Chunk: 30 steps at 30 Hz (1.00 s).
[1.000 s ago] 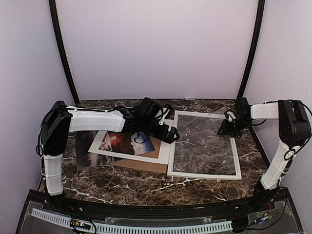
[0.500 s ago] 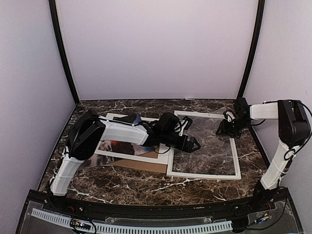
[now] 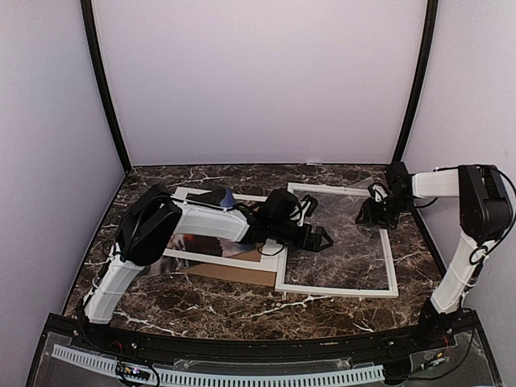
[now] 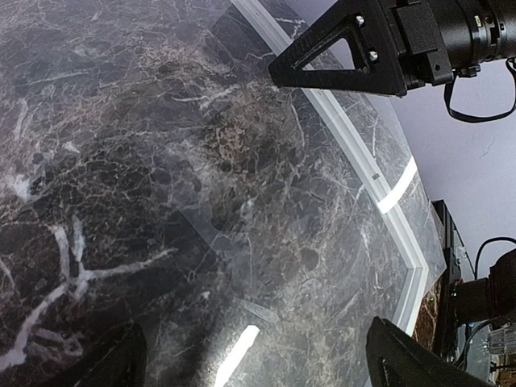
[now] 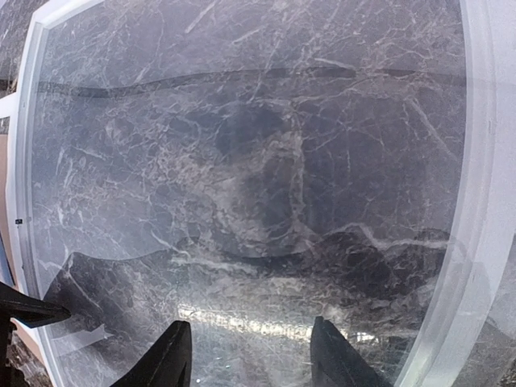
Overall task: Put the photo into the frame
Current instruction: Place the glass panel at the frame body.
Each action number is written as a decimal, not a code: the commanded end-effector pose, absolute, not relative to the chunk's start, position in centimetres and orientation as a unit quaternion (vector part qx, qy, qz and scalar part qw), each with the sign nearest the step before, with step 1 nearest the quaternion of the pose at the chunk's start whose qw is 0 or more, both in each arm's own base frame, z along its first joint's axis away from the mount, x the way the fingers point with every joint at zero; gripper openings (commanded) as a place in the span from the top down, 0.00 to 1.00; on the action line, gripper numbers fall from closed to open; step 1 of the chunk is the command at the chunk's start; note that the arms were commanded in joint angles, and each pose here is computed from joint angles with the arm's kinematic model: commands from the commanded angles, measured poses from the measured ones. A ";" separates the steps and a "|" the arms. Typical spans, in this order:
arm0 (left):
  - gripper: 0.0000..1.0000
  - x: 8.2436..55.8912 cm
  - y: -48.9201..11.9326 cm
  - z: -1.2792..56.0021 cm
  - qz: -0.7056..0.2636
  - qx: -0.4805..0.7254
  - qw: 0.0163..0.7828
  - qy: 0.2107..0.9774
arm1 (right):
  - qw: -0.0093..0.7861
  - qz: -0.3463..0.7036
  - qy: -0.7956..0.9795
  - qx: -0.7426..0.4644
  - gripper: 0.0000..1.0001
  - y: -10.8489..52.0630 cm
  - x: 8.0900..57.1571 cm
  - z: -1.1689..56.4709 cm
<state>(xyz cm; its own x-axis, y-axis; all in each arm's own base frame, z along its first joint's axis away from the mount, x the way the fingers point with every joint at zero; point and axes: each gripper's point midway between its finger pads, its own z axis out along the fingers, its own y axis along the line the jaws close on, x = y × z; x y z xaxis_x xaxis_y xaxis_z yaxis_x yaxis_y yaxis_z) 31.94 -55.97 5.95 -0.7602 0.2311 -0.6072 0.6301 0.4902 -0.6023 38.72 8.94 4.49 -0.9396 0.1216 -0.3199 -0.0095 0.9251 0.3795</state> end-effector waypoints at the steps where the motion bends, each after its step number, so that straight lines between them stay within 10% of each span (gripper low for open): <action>1: 0.03 31.9 -55.8 5.8 -0.430 0.250 0.223 0.838 | 0.184 0.185 0.965 0.022 0.49 9.0 39.7 5.4; 30: 0.05 31.7 -53.6 4.1 -0.395 0.234 0.230 0.858 | 0.213 0.120 0.967 0.070 0.46 3.8 40.6 7.6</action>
